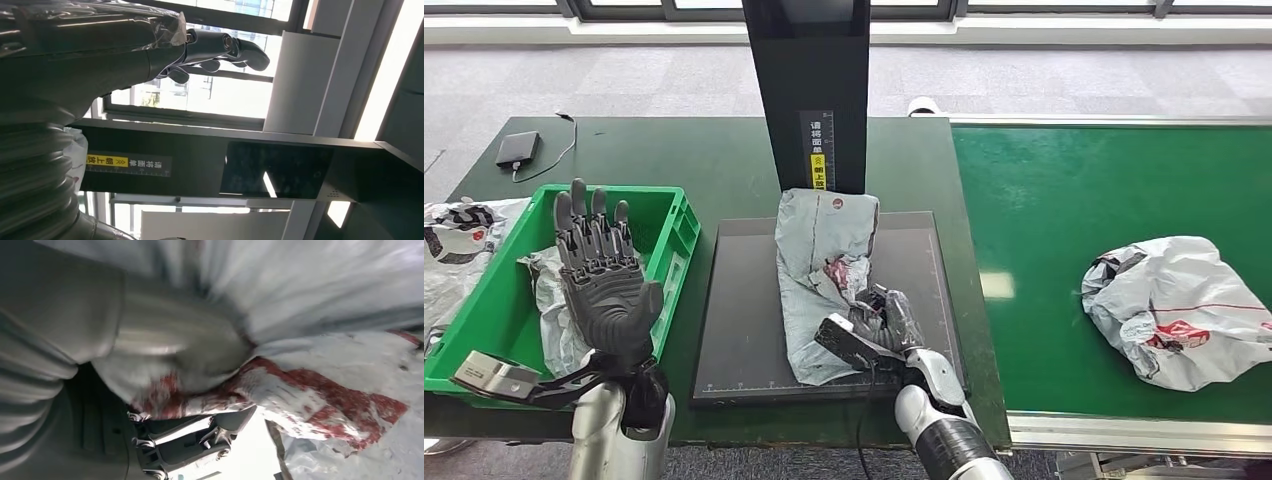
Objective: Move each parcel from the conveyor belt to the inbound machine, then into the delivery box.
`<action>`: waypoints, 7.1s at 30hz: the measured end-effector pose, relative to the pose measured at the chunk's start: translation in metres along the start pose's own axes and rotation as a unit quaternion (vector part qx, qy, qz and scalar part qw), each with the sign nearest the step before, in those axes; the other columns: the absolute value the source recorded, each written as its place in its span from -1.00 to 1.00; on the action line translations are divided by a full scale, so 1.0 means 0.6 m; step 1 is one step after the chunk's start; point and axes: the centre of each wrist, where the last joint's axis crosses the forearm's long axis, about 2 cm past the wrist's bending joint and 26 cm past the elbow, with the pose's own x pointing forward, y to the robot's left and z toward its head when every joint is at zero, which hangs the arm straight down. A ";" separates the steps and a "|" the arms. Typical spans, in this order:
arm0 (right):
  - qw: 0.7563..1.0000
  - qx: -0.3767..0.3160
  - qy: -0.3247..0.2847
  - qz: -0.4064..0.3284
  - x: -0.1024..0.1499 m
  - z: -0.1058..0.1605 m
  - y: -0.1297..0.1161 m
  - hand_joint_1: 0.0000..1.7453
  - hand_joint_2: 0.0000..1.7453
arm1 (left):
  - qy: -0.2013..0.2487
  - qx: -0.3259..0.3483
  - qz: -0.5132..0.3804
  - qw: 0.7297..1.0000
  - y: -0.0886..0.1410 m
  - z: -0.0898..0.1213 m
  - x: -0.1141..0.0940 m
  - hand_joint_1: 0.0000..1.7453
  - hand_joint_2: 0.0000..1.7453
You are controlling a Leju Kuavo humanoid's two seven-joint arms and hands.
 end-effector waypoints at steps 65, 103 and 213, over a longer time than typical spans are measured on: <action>0.817 -0.511 -0.266 -0.018 0.098 0.058 -0.181 -1.00 1.00 | 0.457 -0.282 -0.456 0.709 -0.122 0.145 -0.218 1.00 1.00; 0.814 -0.517 -0.263 -0.024 0.095 0.063 -0.184 -1.00 1.00 | -0.017 0.011 -0.754 0.657 -0.049 -0.103 -0.019 1.00 1.00; 0.881 -0.366 0.271 0.130 -0.227 0.114 -0.196 -1.00 1.00 | -0.027 0.025 0.126 0.991 -0.023 0.027 0.000 -1.00 1.00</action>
